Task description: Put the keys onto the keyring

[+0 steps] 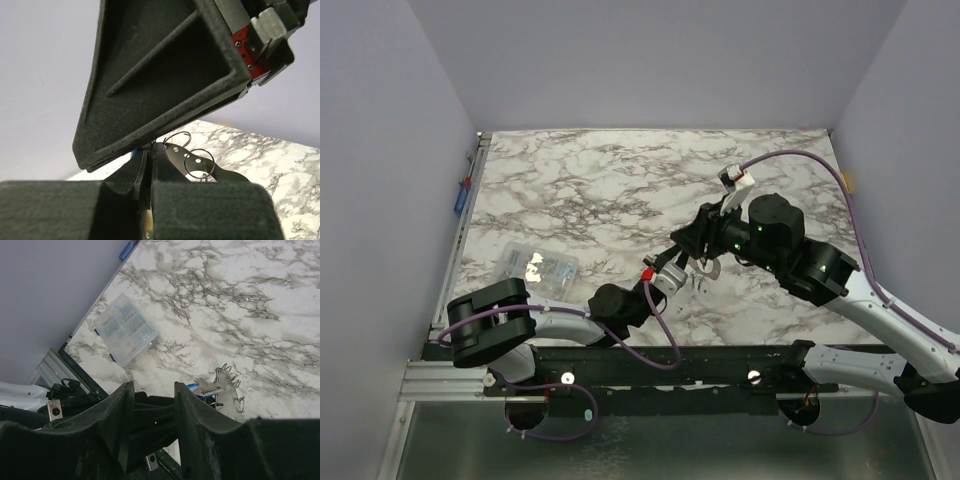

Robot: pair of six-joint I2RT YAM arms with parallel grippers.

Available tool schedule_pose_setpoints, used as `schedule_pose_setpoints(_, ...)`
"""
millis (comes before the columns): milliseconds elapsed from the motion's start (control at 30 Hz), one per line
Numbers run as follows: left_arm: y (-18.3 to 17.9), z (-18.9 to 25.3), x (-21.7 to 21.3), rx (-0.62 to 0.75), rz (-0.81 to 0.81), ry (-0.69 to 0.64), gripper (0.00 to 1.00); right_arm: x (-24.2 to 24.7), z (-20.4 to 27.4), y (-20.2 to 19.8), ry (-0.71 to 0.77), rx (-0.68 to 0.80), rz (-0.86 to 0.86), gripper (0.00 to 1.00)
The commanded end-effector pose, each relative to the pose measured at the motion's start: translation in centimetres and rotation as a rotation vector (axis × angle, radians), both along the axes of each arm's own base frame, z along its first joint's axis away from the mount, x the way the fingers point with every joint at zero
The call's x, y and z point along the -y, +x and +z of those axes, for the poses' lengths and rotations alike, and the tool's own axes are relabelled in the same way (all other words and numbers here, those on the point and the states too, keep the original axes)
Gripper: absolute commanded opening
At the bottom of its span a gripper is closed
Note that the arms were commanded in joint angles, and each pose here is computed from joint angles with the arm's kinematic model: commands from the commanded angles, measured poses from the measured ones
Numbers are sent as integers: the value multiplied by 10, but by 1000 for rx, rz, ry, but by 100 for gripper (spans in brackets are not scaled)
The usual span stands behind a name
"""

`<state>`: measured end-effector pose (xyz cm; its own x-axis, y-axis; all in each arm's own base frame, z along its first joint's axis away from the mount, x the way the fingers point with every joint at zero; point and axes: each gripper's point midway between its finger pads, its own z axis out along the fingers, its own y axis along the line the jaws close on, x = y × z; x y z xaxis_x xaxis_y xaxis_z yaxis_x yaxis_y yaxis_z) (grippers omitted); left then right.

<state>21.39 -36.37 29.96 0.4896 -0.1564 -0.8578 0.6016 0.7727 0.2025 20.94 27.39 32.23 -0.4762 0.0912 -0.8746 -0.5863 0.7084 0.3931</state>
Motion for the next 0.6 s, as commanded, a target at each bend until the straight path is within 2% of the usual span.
schedule_pose_setpoints(0,-12,77,-39,112,7,-329,0,0,20,-7,-2,29,38,48)
schedule_pose_setpoints(267,-13,77,-41,110,5,-329,0,5,51,5,-59,136,20,60)
schedule_pose_setpoints(433,-14,78,-43,112,2,-333,0,8,62,11,-119,194,27,62)
schedule_pose_setpoints(567,-19,80,-48,128,-15,-332,0,25,76,14,-210,337,27,64)
